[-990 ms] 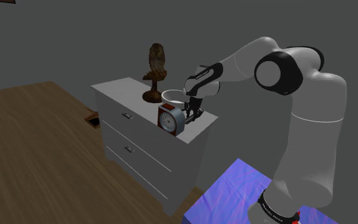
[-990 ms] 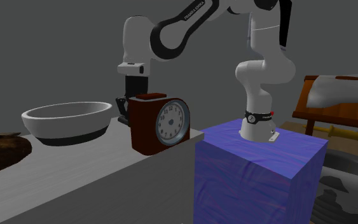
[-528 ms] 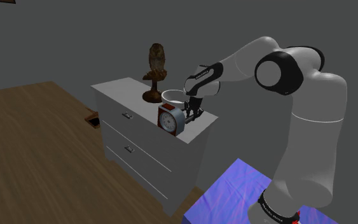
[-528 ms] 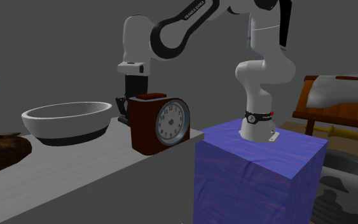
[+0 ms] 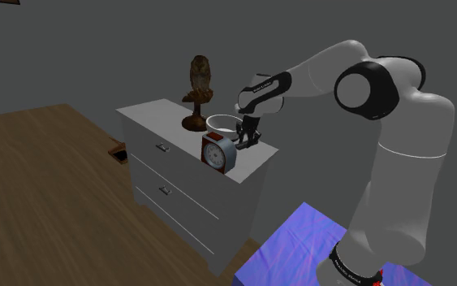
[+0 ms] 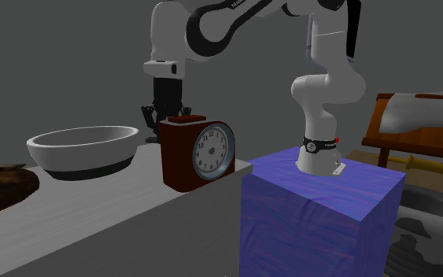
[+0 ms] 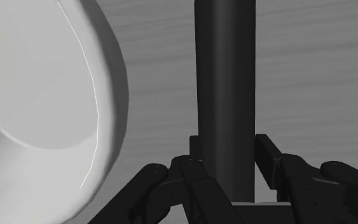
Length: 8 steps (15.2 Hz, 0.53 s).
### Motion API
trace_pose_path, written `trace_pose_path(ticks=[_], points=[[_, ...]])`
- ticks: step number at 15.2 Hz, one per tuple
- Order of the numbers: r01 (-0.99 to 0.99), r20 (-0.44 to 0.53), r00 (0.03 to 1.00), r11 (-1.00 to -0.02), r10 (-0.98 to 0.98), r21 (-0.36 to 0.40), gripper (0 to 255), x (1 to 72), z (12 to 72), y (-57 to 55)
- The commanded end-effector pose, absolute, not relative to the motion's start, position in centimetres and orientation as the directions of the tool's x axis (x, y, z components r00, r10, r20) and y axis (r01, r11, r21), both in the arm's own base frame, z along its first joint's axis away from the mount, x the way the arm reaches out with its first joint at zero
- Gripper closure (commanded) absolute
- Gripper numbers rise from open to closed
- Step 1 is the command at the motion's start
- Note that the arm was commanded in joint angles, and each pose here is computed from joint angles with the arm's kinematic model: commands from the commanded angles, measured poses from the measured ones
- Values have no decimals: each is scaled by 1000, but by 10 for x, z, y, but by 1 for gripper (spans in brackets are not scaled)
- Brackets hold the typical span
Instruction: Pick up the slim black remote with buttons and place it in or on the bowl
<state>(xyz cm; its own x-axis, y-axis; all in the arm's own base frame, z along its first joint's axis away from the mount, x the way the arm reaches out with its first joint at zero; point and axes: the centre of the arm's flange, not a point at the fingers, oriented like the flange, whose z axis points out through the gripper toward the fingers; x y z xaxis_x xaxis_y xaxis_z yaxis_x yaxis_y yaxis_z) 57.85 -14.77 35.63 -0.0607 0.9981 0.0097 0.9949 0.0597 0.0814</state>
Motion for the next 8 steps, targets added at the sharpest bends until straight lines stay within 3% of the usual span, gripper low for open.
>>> trace_pose_path(ticks=[1, 8], points=[[995, 10, -61, 60, 998, 81, 255, 578, 367, -148], [995, 10, -61, 60, 998, 81, 255, 578, 404, -148]])
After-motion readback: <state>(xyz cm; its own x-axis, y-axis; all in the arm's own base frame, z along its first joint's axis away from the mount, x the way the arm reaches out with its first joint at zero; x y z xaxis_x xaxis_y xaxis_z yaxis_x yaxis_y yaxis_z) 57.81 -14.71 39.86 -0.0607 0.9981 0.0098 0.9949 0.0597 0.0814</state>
